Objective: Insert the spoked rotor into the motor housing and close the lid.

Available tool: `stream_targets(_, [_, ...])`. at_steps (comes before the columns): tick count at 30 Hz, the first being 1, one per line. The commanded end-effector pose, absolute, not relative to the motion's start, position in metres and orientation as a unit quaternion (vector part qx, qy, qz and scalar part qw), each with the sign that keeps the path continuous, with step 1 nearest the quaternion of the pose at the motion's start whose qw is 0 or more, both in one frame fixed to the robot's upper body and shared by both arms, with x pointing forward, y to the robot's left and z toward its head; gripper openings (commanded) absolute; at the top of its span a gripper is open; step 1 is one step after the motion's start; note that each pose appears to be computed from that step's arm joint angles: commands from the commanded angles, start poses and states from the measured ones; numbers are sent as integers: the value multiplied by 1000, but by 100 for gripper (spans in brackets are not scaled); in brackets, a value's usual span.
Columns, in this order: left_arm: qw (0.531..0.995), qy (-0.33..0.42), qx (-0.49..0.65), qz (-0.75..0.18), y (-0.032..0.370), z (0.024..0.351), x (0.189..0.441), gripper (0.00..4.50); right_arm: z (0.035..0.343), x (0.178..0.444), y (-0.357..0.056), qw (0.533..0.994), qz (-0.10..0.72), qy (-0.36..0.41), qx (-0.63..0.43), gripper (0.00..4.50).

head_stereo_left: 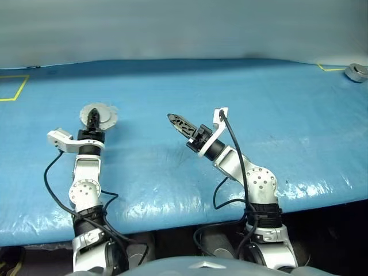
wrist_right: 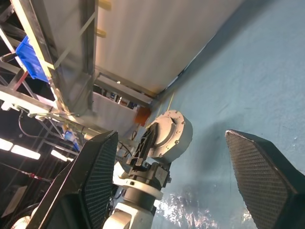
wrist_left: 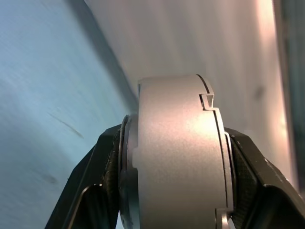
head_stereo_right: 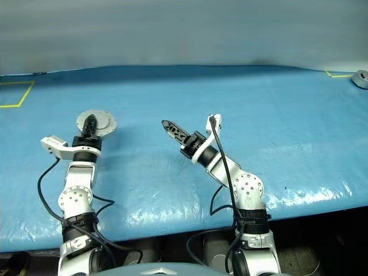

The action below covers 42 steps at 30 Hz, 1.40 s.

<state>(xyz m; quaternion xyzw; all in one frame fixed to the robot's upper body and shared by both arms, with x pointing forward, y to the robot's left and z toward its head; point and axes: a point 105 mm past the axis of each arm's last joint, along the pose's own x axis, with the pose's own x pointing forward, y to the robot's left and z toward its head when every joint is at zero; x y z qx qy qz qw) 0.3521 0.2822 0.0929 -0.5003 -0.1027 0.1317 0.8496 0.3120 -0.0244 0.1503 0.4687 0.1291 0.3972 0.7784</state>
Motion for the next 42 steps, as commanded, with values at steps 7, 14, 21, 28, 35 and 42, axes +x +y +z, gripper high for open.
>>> stream_targets(7, [857, -108, -449, 230, 323, 91, 369, 343, 152, 304, -22, 775, 412, 137, 459, 381])
stream_targets(14, [850, -137, -370, 350, 355, 89, 319, 449, 141, 302, -19, 768, 409, 183, 458, 381])
stream_targets(21, [806, -152, -303, 485, 371, 103, 249, 449, 132, 302, -16, 781, 416, 213, 414, 381])
stream_targets(28, [864, -14, -261, 431, 315, 106, 250, 449, 126, 334, -59, 874, 309, 97, 362, 381])
stream_targets(35, [991, -61, -59, -100, 156, 129, 288, 449, 126, 335, -117, 920, 299, 26, 254, 381])
stream_targets(42, [937, -13, 99, -335, 97, 100, 273, 449, 112, 335, -152, 952, 305, 16, -15, 381])
